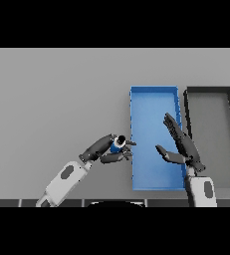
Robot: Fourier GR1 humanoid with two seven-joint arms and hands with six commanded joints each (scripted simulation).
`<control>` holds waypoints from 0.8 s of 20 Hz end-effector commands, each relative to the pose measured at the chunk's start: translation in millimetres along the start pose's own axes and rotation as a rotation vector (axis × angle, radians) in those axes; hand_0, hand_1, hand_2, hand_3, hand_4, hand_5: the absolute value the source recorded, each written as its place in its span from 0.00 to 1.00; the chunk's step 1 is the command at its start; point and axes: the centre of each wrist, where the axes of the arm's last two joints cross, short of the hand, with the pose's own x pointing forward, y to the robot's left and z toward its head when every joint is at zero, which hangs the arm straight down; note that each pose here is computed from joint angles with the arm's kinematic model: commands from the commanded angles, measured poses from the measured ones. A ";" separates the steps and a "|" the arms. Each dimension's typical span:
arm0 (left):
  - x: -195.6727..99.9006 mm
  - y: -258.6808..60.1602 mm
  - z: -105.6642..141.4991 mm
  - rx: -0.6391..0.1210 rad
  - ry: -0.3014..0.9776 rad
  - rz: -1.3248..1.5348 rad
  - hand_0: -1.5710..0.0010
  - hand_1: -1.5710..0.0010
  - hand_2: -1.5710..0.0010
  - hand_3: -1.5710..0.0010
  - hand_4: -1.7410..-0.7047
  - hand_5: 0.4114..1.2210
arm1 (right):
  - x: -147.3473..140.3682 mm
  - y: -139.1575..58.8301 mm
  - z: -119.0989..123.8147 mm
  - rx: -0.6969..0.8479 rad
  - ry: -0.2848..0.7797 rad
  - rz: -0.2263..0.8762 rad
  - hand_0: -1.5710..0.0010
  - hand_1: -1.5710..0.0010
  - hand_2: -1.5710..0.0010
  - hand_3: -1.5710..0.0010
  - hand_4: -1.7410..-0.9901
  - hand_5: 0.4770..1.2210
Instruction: Pick up the blue pipe and place it into the blue bin.
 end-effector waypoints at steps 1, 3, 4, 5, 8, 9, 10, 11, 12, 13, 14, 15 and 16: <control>3.6 4.7 -1.2 0.001 -0.013 -0.011 0.00 0.00 0.00 0.05 0.00 1.00 | 12.0 -0.7 -3.2 0.057 -0.010 -0.015 1.00 1.00 1.00 1.00 0.65 0.11; 2.8 6.8 4.1 -0.005 -0.017 -0.019 0.00 0.00 0.00 0.05 0.00 1.00 | 35.9 -5.8 -15.0 0.186 -0.011 0.002 1.00 1.00 1.00 1.00 0.58 0.05; 1.5 4.5 2.1 -0.012 -0.008 -0.020 0.00 0.00 0.00 0.05 0.00 1.00 | 44.8 -0.4 -19.9 0.254 -0.007 -0.007 1.00 1.00 1.00 1.00 0.57 0.03; 2.8 1.7 1.2 -0.017 -0.014 -0.021 0.00 0.00 0.00 0.05 0.00 1.00 | 54.2 0.9 -24.9 0.303 -0.012 0.007 1.00 1.00 1.00 1.00 0.56 0.03; 1.7 2.7 1.0 -0.008 -0.015 -0.027 0.00 0.00 0.00 0.05 0.00 1.00 | 71.8 14.0 -44.8 0.431 -0.002 0.029 1.00 1.00 1.00 1.00 0.58 0.03; 3.0 0.5 -0.3 -0.012 -0.007 -0.032 0.00 0.00 0.00 0.05 0.00 1.00 | 73.9 18.9 -49.5 0.472 -0.008 0.047 1.00 1.00 1.00 1.00 0.57 0.04; 1.7 -0.8 -0.4 -0.009 -0.003 -0.031 0.00 0.00 0.00 0.06 0.00 1.00 | 76.8 25.9 -56.1 0.514 -0.027 0.070 1.00 1.00 1.00 1.00 0.57 0.05; 3.2 -0.6 -2.4 -0.011 -0.007 -0.032 0.00 0.00 0.00 0.06 0.00 1.00 | 82.3 31.0 -59.4 0.544 -0.041 0.092 1.00 1.00 1.00 1.00 0.58 0.06; 2.5 1.4 -2.6 -0.013 -0.007 -0.032 0.00 0.00 0.00 0.05 0.00 1.00 | 84.6 36.9 -64.5 0.571 -0.043 0.103 1.00 1.00 1.00 1.00 0.60 0.06; 3.4 2.5 -2.1 -0.013 -0.011 -0.027 0.00 0.00 0.00 0.05 0.00 1.00 | 84.2 41.7 -68.4 0.603 -0.032 0.101 1.00 1.00 1.00 1.00 0.62 0.07; 3.8 2.2 -0.1 -0.024 -0.024 -0.020 0.00 0.00 0.00 0.05 0.00 1.00 | 85.0 46.6 -75.1 0.623 -0.025 0.110 1.00 1.00 1.00 1.00 0.65 0.07; 3.4 1.3 1.5 -0.034 -0.038 -0.015 0.00 0.00 0.00 0.04 0.00 1.00 | 88.0 51.2 -80.8 0.642 -0.029 0.120 1.00 1.00 1.00 1.00 0.67 0.07; 1.7 4.1 2.3 -0.032 -0.035 -0.011 0.00 0.00 0.00 0.04 0.00 1.00 | 89.6 57.9 -85.6 0.667 -0.024 0.120 1.00 1.00 1.00 1.00 0.68 0.07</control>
